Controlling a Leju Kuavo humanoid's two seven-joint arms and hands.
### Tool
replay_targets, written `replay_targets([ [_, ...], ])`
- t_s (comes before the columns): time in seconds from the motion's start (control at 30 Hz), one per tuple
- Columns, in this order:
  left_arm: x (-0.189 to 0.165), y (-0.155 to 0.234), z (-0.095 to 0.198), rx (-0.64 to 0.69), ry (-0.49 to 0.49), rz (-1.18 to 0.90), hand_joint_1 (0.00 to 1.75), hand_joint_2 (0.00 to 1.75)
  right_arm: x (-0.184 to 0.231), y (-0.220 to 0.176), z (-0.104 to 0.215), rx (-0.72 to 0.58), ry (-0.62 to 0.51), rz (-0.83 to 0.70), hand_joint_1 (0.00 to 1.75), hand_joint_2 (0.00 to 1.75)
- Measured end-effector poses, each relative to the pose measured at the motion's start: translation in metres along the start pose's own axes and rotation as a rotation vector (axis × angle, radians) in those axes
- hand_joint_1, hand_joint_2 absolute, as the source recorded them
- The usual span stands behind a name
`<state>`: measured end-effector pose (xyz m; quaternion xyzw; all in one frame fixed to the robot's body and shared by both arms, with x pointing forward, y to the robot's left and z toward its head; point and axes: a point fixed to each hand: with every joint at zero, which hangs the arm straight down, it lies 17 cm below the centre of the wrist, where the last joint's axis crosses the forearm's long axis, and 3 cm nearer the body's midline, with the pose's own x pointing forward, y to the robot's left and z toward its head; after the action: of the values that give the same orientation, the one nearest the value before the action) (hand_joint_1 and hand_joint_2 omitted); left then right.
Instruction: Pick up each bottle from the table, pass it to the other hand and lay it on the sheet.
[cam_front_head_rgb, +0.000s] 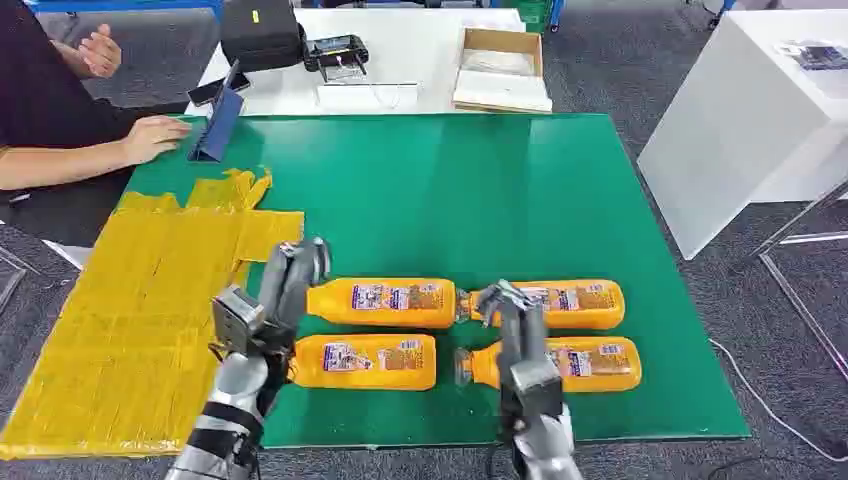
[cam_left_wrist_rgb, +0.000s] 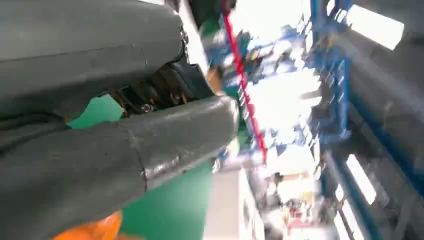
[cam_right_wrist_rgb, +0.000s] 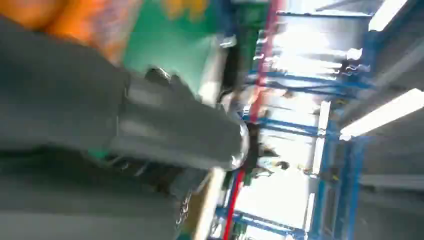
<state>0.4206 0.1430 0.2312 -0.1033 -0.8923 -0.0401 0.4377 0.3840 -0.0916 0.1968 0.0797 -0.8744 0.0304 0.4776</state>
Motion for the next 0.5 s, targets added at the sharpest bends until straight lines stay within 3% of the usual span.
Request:
replay_targets([
  [0.23,-0.021,-0.006,0.011,0.044,0.098,0.062,0.0,0.0,0.026,-0.011,0.019,0.005,-0.049,0.148,0.0,0.0],
  [0.27,-0.022,-0.007,0.012,0.044,0.104,0.063,0.0,0.0,0.027,-0.012,0.02,0.005,-0.047,0.158,0.0,1.75],
  [0.5,-0.024,-0.009,0.012,0.065,0.119,0.076,0.0,0.0,0.017,-0.006,0.026,0.082,0.007,0.166,0.0,1.75],
])
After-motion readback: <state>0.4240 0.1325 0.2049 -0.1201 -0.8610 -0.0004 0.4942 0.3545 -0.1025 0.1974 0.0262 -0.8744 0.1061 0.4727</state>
